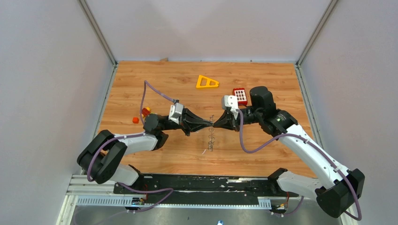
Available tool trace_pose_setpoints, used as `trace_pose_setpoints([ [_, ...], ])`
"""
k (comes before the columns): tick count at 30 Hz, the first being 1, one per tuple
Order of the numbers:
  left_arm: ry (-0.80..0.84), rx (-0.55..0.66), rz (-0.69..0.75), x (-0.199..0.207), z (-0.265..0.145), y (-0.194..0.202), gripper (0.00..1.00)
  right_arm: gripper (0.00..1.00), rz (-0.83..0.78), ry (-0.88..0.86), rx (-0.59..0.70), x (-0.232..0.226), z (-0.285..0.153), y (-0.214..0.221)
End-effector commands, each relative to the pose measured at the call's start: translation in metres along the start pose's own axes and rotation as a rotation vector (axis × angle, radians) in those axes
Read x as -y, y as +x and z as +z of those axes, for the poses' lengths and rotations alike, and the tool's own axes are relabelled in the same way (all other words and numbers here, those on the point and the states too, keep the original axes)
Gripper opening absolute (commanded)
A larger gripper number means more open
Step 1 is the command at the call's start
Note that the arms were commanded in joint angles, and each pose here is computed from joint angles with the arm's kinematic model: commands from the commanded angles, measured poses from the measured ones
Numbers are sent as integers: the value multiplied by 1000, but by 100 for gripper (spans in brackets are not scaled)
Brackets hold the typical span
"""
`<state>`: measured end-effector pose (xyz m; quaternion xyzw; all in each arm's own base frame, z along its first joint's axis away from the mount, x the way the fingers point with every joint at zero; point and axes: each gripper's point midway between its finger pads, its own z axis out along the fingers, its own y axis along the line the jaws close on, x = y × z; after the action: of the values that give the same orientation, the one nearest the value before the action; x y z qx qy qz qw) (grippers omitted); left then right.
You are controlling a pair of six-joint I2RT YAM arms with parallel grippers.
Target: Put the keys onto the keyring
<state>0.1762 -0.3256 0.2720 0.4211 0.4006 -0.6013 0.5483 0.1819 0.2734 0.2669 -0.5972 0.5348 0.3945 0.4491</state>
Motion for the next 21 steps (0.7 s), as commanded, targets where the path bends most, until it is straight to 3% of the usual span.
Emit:
trace_pose_setpoints([
  [1,10,15,128,0,0,-4,0,0,-84,32,36,10,-5,-26],
  [12,10,-114,284,-5,-5,-6,47,0,-89,91,-128,19,-12,2],
  [17,12,-261,359,-16,-9,3,53,0,-84,84,-186,19,-10,8],
  [21,17,-357,353,-25,-10,10,52,0,-76,80,-246,20,-6,11],
])
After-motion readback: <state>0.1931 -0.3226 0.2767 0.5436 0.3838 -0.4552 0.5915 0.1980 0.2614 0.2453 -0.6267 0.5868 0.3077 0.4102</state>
